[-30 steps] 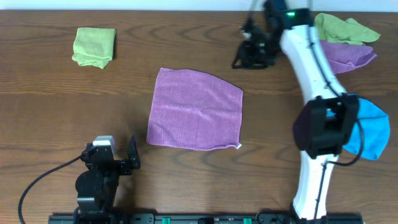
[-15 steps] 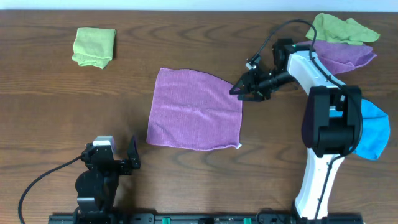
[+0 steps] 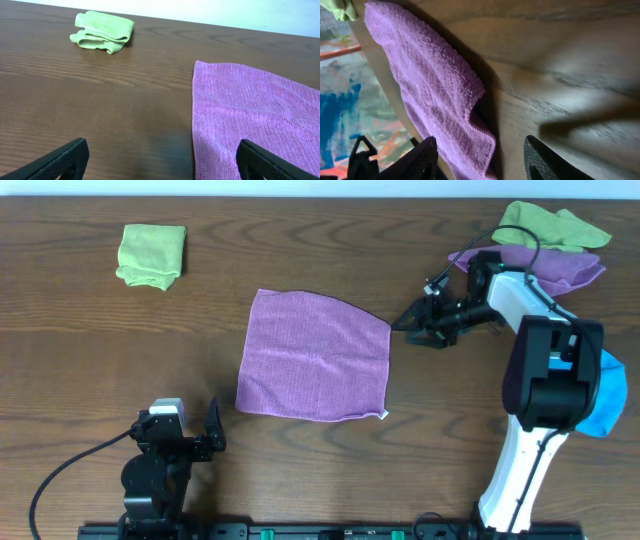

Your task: Fold the cloth

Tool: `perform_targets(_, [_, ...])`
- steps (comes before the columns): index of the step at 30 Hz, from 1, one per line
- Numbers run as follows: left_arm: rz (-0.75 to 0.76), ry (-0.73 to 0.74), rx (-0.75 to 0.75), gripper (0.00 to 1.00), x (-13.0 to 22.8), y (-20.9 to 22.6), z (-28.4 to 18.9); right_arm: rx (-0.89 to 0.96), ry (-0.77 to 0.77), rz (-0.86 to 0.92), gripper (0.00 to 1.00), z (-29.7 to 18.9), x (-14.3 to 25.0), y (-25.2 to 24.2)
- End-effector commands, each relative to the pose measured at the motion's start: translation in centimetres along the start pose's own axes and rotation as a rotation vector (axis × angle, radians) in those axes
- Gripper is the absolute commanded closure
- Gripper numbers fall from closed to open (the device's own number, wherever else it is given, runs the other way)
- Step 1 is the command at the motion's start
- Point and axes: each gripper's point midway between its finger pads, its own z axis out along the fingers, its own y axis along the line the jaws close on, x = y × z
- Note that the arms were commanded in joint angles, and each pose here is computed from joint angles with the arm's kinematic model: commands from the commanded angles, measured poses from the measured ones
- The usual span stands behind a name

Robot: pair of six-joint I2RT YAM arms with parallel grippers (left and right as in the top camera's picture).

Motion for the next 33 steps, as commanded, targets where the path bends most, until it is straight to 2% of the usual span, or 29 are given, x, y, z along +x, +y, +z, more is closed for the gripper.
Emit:
perform_targets(1, [0.016, 0.021, -0.021, 0.05, 1.0, 0.5, 0.3, -0.051, 0.007, 0.024, 0.45, 0.5, 0.5, 0.9])
perform_targets(4, [0.016, 0.021, -0.021, 0.05, 1.0, 0.5, 0.3, -0.105, 0.006, 0.011, 0.44, 0.7, 0.5, 1.6])
perform_targets(19, [0.016, 0.021, -0.021, 0.05, 1.0, 0.5, 0.3, -0.101, 0.039, 0.029, 0.44, 3.6, 1.2, 3.2])
perform_targets(21, [0.016, 0.021, -0.021, 0.04, 1.0, 0.5, 0.3, -0.091, 0.018, 0.031, 0.43, 3.7, 0.7, 3.1])
perform_targets(33, [0.016, 0.02, -0.021, 0.04, 1.0, 0.5, 0.3, -0.17, -0.229, -0.218, 0.4, 2.7, -6.0, 6.2])
